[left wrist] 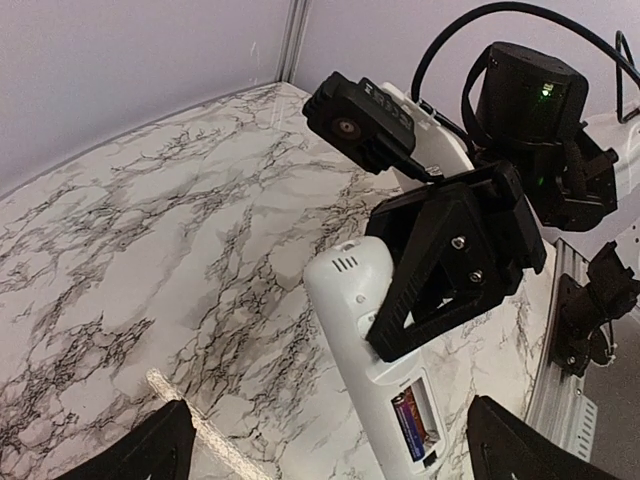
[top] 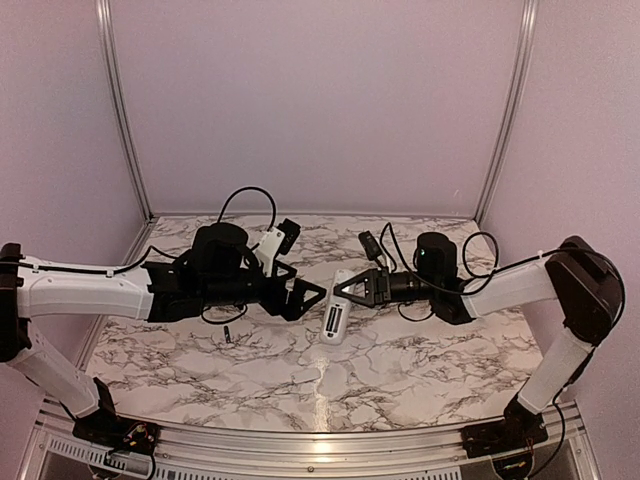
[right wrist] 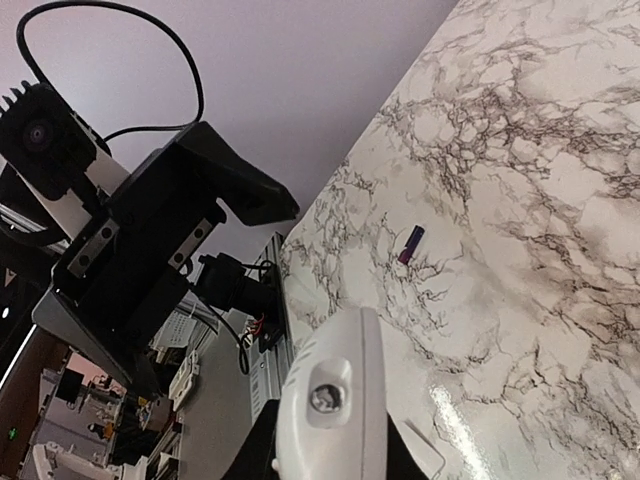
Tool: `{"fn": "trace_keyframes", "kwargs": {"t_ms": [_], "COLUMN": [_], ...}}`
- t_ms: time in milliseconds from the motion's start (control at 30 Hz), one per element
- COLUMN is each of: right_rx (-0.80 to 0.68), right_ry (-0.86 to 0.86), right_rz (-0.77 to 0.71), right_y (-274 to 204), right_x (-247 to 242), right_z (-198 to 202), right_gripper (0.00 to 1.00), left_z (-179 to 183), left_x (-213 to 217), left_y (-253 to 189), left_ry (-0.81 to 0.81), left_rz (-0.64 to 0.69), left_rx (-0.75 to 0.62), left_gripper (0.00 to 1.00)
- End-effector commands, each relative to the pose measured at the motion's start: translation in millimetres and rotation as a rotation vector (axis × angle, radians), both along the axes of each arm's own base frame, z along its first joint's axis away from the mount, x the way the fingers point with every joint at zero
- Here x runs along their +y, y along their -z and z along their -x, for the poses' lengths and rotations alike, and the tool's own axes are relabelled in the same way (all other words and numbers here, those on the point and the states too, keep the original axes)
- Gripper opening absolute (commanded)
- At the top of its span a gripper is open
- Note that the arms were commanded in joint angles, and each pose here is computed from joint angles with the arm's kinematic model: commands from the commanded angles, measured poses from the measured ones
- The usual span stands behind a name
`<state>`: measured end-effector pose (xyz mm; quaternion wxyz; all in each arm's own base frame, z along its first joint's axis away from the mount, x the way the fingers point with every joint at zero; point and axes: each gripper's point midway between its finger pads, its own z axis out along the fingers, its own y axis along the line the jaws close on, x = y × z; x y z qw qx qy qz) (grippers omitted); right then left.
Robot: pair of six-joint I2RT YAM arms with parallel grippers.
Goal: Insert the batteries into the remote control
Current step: Adjust the battery in the battery compartment.
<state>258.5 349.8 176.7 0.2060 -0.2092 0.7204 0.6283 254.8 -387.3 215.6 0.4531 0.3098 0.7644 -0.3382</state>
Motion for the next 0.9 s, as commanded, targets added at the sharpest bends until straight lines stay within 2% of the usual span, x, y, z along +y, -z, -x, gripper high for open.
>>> {"fn": "trace_keyframes", "kwargs": {"t_ms": [0, 100, 200, 300, 733, 867], "right_rx": [-0.077, -0.087, -0.093, -0.103, -0.125, -0.13], "right_ry": [0.043, 0.042, 0.044, 0.04, 0.001, -0.001], "right_rz": [0.008, -0.011, -0.019, -0.028, -0.05, -0.055], "right_y": [-17.1, -24.7, -29.4, -34.1, -43.9, -45.9], "right_x": [1.1, 2.4, 2.9, 4.3, 11.4, 10.7], "right_z": [-15.2, -15.7, -15.7, -14.3, -4.1, -2.8], "right_gripper": [0.0, 0.0, 0.0, 0.0, 0.0, 0.0], "left_z": [22.9, 24.9, 27.5, 26.9, 19.6, 16.3], "left_x": [-14.9, -18.7, -24.8, -28.7, -41.8, -41.0], "left_y": [14.6, 23.2, 32.3, 40.3, 50.0, 57.1], "left_ry": [0.11, 0.127, 0.146, 0.149, 0.162, 0.149], "left_rz": [0.029, 0.019, 0.019, 0.011, -0.002, -0.019], "left_rx": [0.112, 0.139, 0.183, 0.217, 0.26, 0.276], "left_gripper": [0.99, 0.92, 0.79, 0.71, 0.5, 0.4]}}
